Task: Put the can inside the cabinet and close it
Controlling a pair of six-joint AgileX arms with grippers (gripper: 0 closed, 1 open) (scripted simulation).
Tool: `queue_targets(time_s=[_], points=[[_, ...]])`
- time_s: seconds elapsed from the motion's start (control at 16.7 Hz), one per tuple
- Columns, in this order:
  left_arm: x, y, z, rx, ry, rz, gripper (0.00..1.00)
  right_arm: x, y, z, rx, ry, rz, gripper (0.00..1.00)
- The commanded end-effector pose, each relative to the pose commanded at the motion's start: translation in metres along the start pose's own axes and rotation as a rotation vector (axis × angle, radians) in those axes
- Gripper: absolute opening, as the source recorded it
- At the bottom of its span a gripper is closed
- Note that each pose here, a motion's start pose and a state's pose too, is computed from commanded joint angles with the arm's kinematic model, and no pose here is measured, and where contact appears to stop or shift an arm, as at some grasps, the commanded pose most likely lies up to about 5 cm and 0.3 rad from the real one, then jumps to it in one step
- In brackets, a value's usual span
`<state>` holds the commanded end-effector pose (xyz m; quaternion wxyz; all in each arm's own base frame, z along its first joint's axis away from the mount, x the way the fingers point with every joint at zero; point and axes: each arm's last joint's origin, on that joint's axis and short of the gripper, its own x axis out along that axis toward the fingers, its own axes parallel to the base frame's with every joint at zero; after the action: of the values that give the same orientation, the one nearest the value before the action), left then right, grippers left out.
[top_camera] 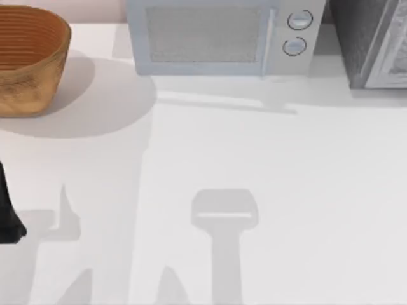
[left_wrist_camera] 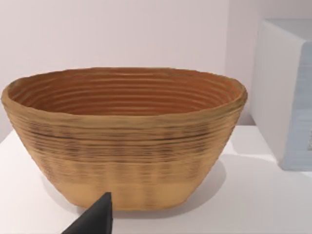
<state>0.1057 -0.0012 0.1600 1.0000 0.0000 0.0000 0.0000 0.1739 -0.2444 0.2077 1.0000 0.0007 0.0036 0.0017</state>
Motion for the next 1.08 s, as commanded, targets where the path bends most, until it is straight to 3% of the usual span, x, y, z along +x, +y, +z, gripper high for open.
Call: queue_targets(time_s=[0.42, 0.78, 1.08], points=[[0.000, 0.000, 0.000, 0.000, 0.000, 0.000, 1.00, 0.014, -0.034, 0.135, 0.009, 0.005, 0.002, 1.00], [0.000, 0.000, 0.000, 0.000, 0.000, 0.000, 1.00, -0.004, 0.007, 0.253, 0.031, 0.017, 0.002, 1.00], [0.000, 0.000, 0.000, 0.000, 0.000, 0.000, 1.00, -0.021, 0.044, 0.300, 0.003, 0.001, 0.002, 1.00]])
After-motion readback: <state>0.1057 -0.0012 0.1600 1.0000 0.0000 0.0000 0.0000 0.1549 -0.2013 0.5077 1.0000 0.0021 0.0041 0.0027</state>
